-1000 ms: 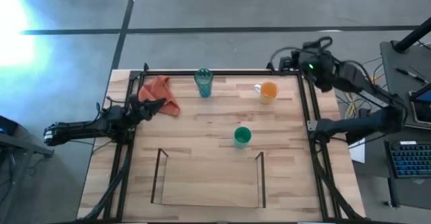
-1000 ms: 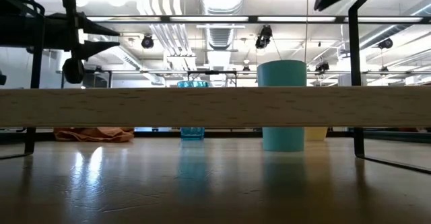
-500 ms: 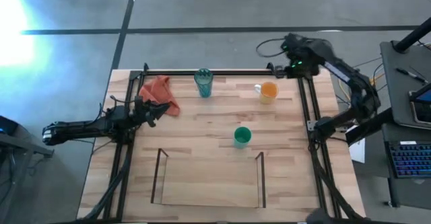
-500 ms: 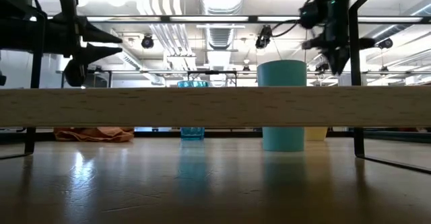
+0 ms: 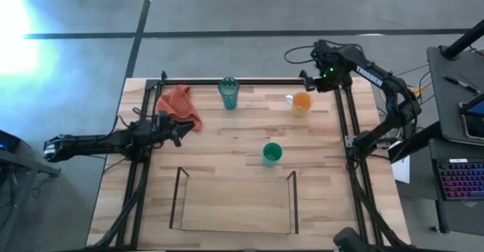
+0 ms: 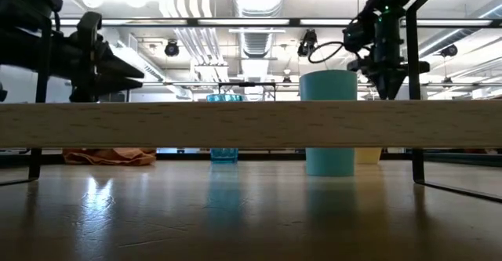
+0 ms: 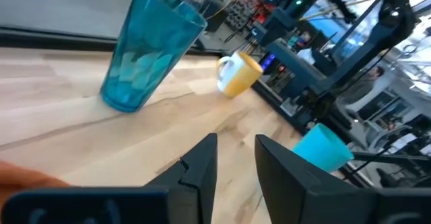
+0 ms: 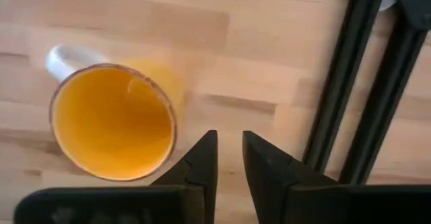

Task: Stack small to large cups/mugs on shelf
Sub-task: Put the yellow mug on the shelf

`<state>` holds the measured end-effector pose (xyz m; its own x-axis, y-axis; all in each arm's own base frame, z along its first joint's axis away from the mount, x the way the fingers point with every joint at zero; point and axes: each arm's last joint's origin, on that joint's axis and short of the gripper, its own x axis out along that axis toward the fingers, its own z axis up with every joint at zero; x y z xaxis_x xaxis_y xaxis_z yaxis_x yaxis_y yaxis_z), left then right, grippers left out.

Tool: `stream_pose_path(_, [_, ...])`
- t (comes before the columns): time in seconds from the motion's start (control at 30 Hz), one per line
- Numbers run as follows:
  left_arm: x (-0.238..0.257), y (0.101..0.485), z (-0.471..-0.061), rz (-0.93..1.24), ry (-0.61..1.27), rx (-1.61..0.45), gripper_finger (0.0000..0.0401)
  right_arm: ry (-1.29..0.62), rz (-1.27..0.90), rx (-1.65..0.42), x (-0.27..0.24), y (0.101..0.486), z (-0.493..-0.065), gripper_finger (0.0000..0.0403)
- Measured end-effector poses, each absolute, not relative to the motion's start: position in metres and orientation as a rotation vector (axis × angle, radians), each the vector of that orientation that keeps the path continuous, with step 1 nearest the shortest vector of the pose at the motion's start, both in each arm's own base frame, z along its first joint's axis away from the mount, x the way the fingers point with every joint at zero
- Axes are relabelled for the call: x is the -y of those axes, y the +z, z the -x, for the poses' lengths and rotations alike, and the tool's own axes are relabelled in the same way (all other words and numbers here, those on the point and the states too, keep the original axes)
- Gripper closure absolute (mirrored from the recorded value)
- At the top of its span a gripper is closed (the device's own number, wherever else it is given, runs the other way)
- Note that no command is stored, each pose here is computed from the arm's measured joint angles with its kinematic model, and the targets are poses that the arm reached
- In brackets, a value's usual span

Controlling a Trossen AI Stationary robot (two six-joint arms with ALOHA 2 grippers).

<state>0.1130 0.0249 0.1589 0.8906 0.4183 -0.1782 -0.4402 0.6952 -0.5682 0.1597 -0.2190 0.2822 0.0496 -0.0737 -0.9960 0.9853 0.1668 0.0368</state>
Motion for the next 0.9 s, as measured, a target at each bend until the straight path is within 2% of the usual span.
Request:
stream_pose_path(0.23, [-0.03, 0.153, -0.115, 0.631, 0.537, -0.086, 0.0283, -1.084, -1.068, -1.12, 0.217, 0.283, -0.169, 0.0252])
stream_pose_path(0.33, [-0.031, 0.15, -0.116, 0.616, 0.553, -0.11, 0.0275, -1.064, -1.079, -1.105, 0.216, 0.273, -0.181, 0.0231])
stream_pose_path(0.63, [-0.032, 0.152, -0.117, 0.618, 0.547, -0.114, 0.0273, -1.064, -1.041, -1.203, 0.214, 0.249, -0.2, 0.0231])
stream_pose_path(0.9, [-0.032, 0.152, -0.117, 0.568, 0.543, -0.127, 0.0273, -1.162, -1.035, -1.305, 0.208, 0.22, -0.193, 0.0237])
